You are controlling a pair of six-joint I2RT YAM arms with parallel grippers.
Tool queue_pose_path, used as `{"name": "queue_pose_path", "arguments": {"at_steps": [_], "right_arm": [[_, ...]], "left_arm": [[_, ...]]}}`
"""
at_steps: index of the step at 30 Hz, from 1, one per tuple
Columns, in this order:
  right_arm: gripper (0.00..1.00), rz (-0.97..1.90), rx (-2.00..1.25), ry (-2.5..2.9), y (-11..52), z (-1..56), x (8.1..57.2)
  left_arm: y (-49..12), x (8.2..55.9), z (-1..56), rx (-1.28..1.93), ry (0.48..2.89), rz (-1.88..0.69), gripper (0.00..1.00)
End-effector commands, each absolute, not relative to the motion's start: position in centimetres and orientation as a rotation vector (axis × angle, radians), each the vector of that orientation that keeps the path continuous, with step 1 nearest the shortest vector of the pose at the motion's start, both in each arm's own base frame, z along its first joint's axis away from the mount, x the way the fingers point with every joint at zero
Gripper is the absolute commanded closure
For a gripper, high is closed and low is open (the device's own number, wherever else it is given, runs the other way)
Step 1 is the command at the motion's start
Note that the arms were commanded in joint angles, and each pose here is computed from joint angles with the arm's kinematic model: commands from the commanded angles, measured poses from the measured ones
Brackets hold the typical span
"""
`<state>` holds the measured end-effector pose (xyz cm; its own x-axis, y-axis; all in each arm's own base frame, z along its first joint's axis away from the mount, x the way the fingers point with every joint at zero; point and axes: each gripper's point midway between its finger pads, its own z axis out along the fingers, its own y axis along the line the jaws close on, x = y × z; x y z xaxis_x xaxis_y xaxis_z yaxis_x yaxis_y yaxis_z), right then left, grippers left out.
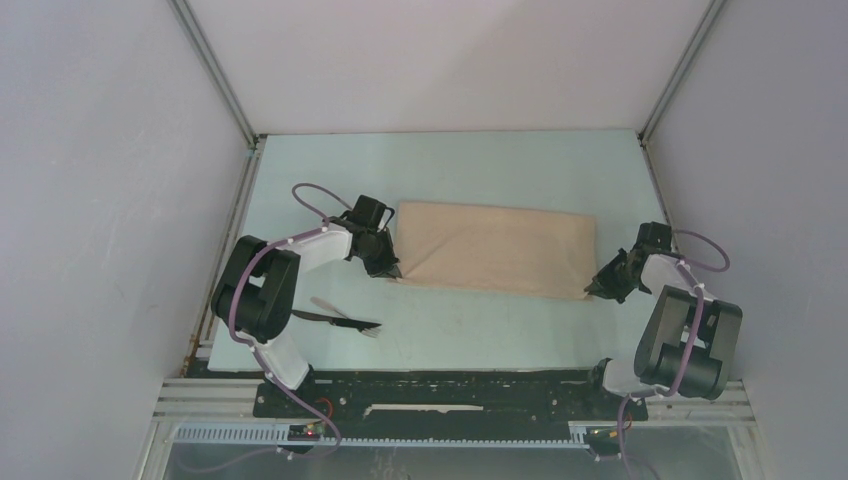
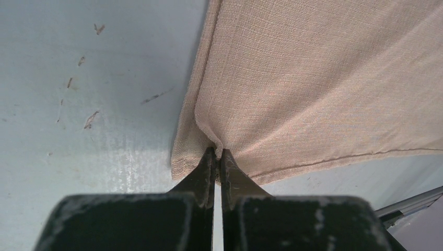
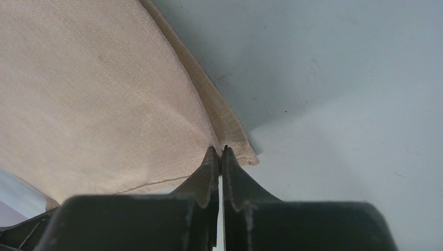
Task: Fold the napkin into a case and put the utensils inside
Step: Smooth out the rectangle-folded napkin at the center of the board.
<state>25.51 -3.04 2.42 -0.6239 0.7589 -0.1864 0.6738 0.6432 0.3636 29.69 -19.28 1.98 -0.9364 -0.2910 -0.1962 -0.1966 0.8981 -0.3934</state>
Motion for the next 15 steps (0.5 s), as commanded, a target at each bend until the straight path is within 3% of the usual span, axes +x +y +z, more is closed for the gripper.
{"name": "queue_pose_path", "arguments": {"at_steps": [1, 15], "right_arm": [[1.0, 0.343, 1.142, 2.53, -3.67, 2.12, 25.71], [0.95, 0.345, 1.134, 2.541, -3.59, 1.84, 25.77]], "left_arm": [[-19.09, 29.92, 1.85, -0.353, 2.799, -0.522, 1.0], [-18.84, 29.74, 2.13, -0.358, 2.796, -0.509, 0.99]]}}
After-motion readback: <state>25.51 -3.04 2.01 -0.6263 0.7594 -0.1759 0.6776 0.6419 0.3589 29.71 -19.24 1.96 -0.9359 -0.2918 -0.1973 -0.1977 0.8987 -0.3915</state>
